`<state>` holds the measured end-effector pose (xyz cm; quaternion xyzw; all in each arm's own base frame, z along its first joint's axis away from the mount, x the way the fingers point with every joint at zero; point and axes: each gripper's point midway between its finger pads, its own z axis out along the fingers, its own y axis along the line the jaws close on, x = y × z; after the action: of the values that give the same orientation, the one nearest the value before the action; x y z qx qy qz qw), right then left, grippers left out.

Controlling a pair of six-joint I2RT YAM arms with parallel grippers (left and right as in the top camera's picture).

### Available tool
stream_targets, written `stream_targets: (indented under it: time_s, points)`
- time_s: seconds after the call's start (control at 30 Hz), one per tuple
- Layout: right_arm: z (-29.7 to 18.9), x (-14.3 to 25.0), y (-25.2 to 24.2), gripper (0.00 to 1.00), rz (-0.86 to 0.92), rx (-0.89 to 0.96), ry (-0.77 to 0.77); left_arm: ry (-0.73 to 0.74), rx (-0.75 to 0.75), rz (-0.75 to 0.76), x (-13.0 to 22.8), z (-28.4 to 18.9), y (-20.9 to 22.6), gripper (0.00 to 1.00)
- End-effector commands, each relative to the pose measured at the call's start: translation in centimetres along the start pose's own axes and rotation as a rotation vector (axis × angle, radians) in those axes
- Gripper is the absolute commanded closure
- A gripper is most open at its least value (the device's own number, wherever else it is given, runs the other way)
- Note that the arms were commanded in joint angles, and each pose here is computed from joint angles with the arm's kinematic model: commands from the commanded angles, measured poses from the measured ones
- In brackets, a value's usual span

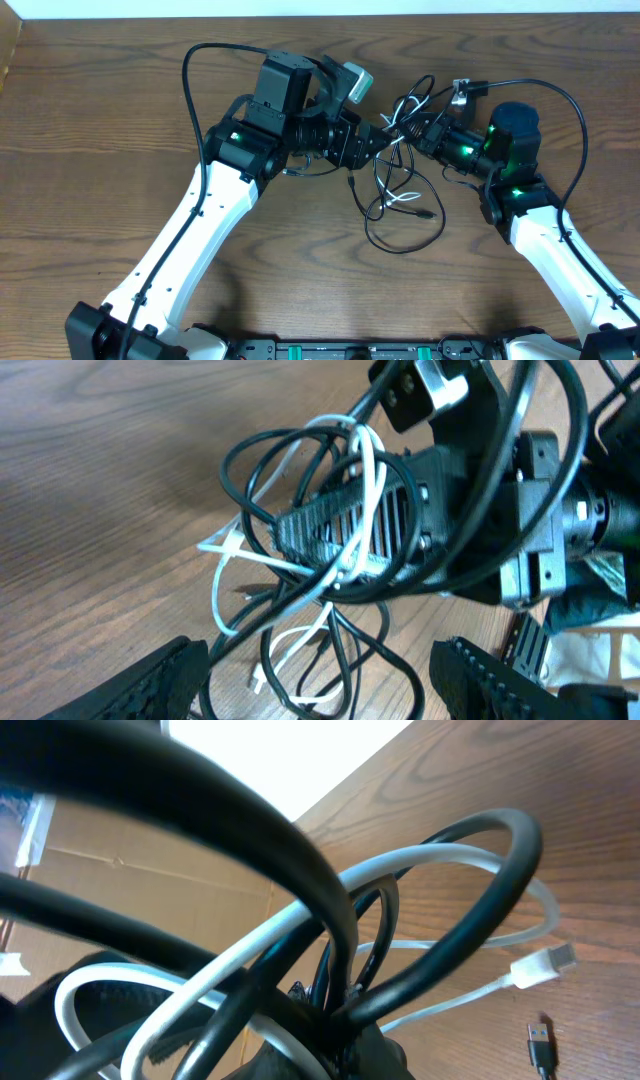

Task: Untangle cables

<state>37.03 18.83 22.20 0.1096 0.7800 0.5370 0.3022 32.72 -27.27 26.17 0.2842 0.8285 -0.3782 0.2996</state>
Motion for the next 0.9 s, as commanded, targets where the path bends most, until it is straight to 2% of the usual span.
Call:
stream_targets:
  time_s: [0.0,0.43,0.67,0.77,0.87]
  points:
    - [-0.3,-0.6,0.9,0.99,0.005,-0.011,-0.028,-0.002,0.046,0.107,-0.3,-0.3,-1.6,0.24]
    - [1.1,3.1,3.4,0.99,-0.033,-0.087,0.087,-0.027,0.023,0.173,-1.0,0.2,-1.8,0.21]
    - [1.6,5.1,4.5,0.99,-0.048,-0.121,0.149,-0.025,-0.129,0.165,-1.1,0.0,0.8,0.22]
    - [1.6,5.3,4.7,0.99,-0.050,-0.131,0.164,-0.016,-0.156,0.159,-0.9,0.0,1.3,0.29]
    - [1.6,5.4,4.7,0.99,-0.051,-0.133,0.167,-0.008,-0.159,0.153,-0.7,0.0,1.4,0.46]
